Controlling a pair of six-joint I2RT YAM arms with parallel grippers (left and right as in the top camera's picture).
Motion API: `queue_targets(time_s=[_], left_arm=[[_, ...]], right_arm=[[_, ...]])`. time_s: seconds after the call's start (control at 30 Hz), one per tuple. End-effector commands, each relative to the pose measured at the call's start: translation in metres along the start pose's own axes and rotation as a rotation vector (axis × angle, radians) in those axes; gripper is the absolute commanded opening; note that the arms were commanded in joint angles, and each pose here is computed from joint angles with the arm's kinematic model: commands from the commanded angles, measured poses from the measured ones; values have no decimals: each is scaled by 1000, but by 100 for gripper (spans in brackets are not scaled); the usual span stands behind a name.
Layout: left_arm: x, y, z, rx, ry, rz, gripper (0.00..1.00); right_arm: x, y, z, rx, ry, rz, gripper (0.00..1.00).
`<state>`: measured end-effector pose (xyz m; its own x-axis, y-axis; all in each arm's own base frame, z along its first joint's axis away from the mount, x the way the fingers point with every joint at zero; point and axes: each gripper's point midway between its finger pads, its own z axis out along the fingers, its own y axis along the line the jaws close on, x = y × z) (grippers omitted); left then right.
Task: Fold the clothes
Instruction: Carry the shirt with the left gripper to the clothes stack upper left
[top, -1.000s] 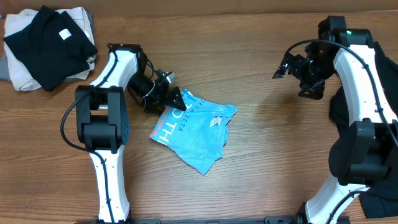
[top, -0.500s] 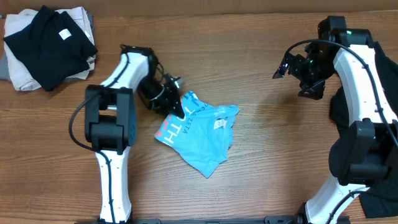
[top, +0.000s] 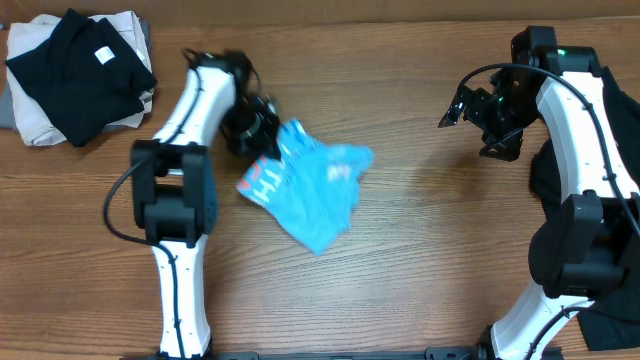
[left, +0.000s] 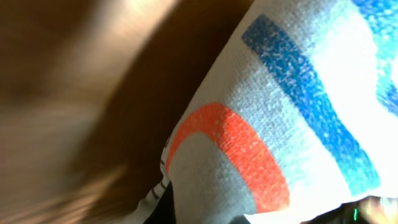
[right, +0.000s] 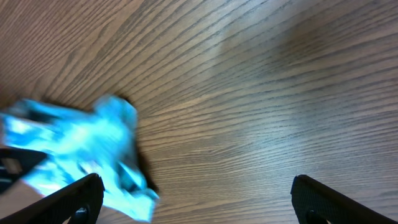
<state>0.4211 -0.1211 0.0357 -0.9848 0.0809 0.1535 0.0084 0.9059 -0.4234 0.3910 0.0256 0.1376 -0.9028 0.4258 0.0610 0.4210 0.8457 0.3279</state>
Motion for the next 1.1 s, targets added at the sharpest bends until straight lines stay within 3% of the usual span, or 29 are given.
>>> queue_targets(time_s=[0.0,0.23,0.63,1.07], left_arm=[[-39,25,-50,-73,-179,-111,4],[-81,52,-125,-180,-442,-159,4],[-96,102,-229,-484,-723,-238,4],[-87,144,-304,-502,-913,-350,6]], right_arm=[[1,2,-7,-7,-17,-14,100],[3,1,-7,-4,-10,-11,100],[5,0,-7,-1,-3,-11,100],[10,-2,-7,6,16,-4,100]])
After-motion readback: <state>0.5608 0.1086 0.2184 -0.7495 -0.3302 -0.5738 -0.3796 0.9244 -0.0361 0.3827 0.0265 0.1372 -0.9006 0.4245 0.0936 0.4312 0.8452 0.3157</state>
